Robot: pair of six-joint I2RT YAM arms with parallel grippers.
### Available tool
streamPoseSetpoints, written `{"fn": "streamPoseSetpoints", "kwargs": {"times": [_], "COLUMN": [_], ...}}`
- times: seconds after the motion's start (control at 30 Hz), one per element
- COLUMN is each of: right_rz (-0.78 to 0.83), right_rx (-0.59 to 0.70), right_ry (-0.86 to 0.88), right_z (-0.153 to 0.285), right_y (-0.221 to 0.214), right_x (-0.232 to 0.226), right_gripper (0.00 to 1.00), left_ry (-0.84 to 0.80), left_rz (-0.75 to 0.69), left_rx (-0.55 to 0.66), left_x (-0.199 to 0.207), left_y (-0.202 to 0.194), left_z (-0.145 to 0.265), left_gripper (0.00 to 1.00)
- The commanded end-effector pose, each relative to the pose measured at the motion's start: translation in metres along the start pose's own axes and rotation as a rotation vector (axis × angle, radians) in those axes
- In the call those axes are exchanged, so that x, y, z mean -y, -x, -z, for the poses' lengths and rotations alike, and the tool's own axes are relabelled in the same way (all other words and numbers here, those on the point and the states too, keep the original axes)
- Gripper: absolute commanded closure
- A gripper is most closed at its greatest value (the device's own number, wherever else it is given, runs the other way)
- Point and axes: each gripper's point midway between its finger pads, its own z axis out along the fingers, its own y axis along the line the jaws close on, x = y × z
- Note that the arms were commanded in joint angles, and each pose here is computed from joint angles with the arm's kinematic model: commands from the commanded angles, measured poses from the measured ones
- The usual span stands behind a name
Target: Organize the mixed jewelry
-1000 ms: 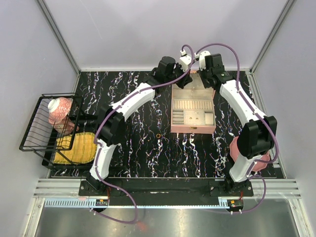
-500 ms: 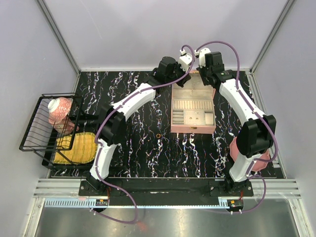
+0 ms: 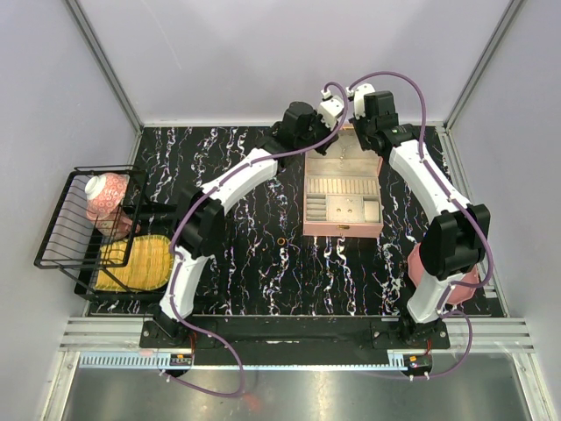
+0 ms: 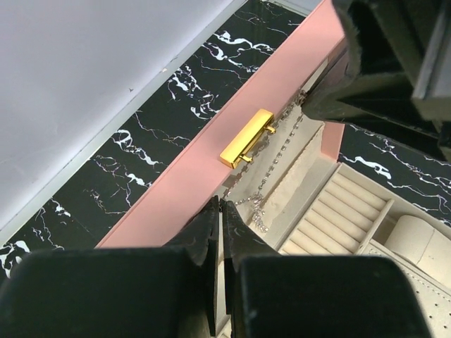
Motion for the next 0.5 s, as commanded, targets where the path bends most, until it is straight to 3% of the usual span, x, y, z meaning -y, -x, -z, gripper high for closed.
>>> {"fn": "streamPoseSetpoints", "kwargs": {"times": [0.0, 0.47], "right_rz": [-0.044, -0.055], "right_rx": [0.080, 0.079], "right_ry": [-0.080, -0.104], "right_z": [0.0053, 0.0002], "right_y": [0.0283, 0.0240], "right_x": [0.0202, 0.0231], "right_gripper": [1.00, 1.00], "left_ry": [0.064, 0.075], "left_rz": [-0.049, -0.069], "left_rx": [0.087, 0.091], "left_x": [-0.0183, -0.0209], "left_y": [0.0244, 0.0214], "left_z": [-0.0044, -0.0091], "left_gripper": [1.00, 1.00]}}
